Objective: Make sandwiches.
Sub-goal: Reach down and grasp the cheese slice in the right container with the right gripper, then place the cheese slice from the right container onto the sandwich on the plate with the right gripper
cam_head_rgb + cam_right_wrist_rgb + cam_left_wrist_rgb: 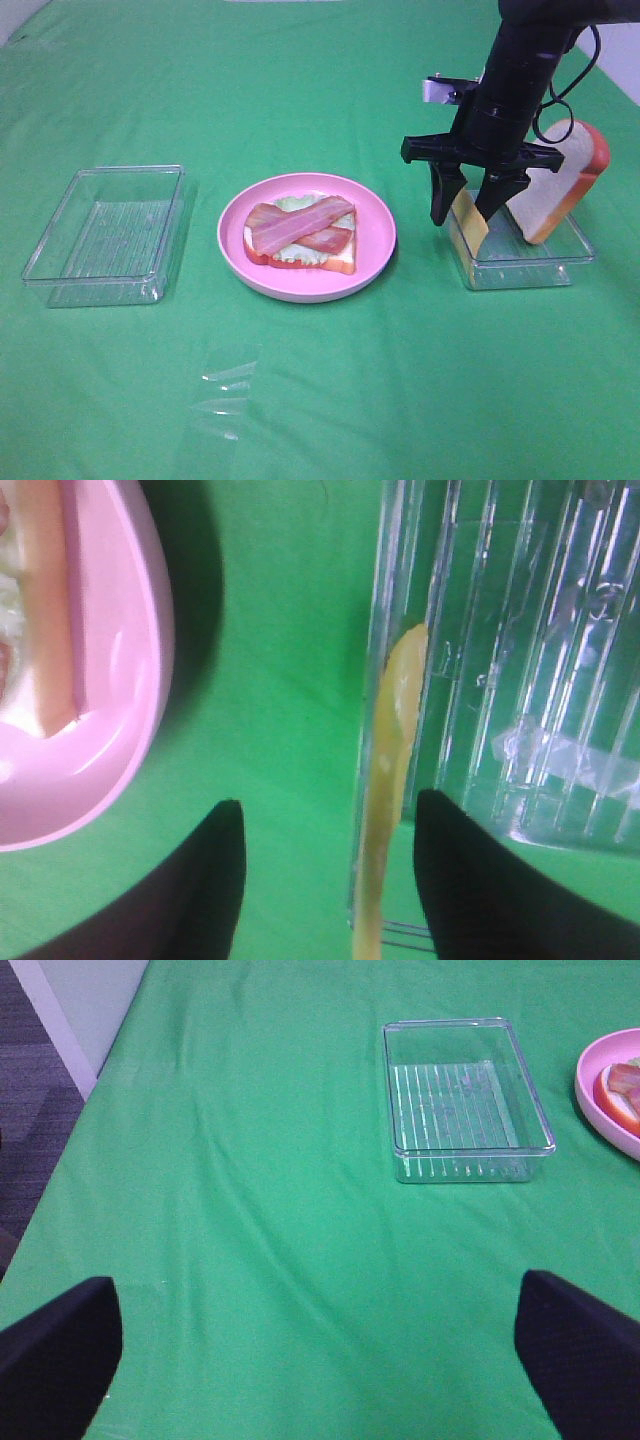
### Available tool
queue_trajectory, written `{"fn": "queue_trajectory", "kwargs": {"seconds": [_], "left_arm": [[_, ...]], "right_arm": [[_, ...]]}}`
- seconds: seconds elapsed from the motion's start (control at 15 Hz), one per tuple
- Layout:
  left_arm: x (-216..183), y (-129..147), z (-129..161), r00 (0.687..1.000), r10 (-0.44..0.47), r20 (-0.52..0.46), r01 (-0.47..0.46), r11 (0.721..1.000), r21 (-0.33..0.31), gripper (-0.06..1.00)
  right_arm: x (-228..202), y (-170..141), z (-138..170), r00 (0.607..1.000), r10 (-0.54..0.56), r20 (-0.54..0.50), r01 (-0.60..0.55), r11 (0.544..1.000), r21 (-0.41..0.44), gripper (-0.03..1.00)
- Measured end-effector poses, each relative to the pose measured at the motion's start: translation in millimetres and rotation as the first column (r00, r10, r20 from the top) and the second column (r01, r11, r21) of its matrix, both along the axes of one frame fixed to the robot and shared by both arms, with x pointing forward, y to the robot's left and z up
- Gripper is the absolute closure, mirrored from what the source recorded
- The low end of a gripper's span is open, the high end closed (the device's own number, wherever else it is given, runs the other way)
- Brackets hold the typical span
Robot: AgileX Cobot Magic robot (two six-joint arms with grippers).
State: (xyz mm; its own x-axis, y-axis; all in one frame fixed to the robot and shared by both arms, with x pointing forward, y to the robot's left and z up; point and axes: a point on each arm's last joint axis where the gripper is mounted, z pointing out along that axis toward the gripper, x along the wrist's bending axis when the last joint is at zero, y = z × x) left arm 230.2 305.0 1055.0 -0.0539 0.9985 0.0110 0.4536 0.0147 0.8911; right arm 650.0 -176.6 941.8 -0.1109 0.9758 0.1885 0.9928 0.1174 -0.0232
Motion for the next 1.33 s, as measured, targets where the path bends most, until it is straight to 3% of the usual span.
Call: {"fn": "queue_trajectory", "kwargs": {"seconds": [0.47,0.53,0.87,1.2,1.27,1.33], "left_arm": [[0,0,0,1.0,0.0,0.0,0.0,1.0,0.0,-0.05],[0,0,0,1.0,0.0,0.0,0.0,1.0,0.0,-0.05],[0,0,0,1.0,0.0,0.0,0.0,1.0,0.0,-0.05],[0,0,0,1.0,0.0,0.0,0.0,1.0,0.0,-0.05],[0,0,0,1.0,0.0,0.0,0.0,1.0,0.0,-0.05],[0,0,0,1.0,0.0,0.0,0.0,1.0,0.0,-0.05]], "right_arm": [[1,-5,-1,1.0,0.025,0.013,-0.024,0.998,-0.054,0.85],[1,-5,-1,1.0,0.025,0.013,-0.024,0.998,-0.054,0.94],[0,-5,3,1.0,-0.007,0.01,0.007,0.998,-0.055,0.95],[-11,-7,57,0.993,-0.027,0.112,0.029,0.999,-0.015,0.95],[-15,-6,72,0.99,-0.038,0.138,0.035,0.999,0.018,0.95],[-20,3,93,0.982,-0.067,0.178,0.042,0.989,0.143,0.95]]}}
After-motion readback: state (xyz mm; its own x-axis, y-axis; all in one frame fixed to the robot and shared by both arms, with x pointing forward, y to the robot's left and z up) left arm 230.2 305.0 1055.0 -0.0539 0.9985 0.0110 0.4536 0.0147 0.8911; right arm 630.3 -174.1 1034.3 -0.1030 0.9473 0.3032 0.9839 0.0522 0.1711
